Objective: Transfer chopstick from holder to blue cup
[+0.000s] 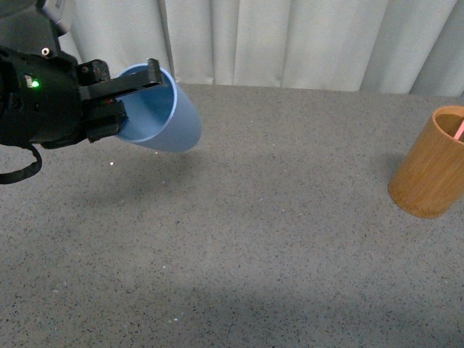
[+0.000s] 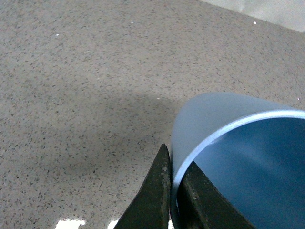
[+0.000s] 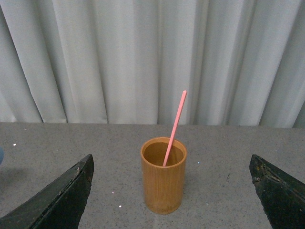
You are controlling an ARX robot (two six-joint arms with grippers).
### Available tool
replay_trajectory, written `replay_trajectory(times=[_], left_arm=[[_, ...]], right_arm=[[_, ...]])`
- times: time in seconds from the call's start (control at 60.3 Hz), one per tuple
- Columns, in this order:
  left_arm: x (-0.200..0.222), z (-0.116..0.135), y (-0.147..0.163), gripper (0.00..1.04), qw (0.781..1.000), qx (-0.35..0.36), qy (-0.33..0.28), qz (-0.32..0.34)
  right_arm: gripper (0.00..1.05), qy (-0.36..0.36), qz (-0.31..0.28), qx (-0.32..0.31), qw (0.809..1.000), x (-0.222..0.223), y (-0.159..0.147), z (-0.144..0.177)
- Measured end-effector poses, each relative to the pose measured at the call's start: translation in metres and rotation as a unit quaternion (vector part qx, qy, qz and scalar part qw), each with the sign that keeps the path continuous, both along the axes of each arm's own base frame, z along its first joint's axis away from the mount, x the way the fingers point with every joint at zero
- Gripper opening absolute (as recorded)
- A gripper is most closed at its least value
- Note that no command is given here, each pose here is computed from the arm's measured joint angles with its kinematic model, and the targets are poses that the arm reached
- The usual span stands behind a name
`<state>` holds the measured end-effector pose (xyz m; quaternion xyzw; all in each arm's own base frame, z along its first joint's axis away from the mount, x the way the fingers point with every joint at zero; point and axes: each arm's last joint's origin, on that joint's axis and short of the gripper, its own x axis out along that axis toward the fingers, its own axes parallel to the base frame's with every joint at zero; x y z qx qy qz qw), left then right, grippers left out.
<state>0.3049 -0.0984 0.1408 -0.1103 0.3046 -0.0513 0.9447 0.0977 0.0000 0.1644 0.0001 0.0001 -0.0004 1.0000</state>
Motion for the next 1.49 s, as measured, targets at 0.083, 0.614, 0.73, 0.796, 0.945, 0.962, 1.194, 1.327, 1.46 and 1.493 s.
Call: replay_trajectory(times=[0.083,0.614,0.73,0.796,0.945,0.962,1.194,1.327,1.46,1.493], left_arm=[[-0.004,0.002,-0.013,0.04,0.999,0.022,-0.003,-0.029],[-0.008,-0.021,-0.040,0.04,0.996,0.081,0.026,-0.041],[-0.006,-0.023,-0.043,0.04,0.995,0.085,0.026,-0.041],[-0.005,-0.025,-0.045,0.04,0.995,0.088,0.028,-0.040],[-0.004,-0.030,-0.046,0.04,0.994,0.095,0.034,-0.040],[-0.004,-0.031,-0.046,0.04,0.994,0.097,0.035,-0.039],[-0.004,-0.040,-0.046,0.04,0.992,0.110,0.045,-0.035],[-0.004,-0.042,-0.046,0.04,0.992,0.113,0.048,-0.035],[-0.004,-0.042,-0.046,0.04,0.992,0.114,0.047,-0.035],[-0.004,-0.042,-0.046,0.04,0.992,0.114,0.047,-0.035]], right_arm=[[0.95,0.000,0.000,0.000,1.000,0.000,0.000,0.000],[0.95,0.000,0.000,0.000,1.000,0.000,0.000,0.000],[0.95,0.000,0.000,0.000,1.000,0.000,0.000,0.000],[0.95,0.000,0.000,0.000,1.000,0.000,0.000,0.000],[0.95,0.000,0.000,0.000,1.000,0.000,0.000,0.000],[0.95,0.000,0.000,0.000,1.000,0.000,0.000,0.000],[0.95,0.000,0.000,0.000,1.000,0.000,0.000,0.000],[0.95,0.000,0.000,0.000,1.000,0.000,0.000,0.000],[0.95,0.000,0.000,0.000,1.000,0.000,0.000,0.000],[0.95,0.000,0.000,0.000,1.000,0.000,0.000,0.000]])
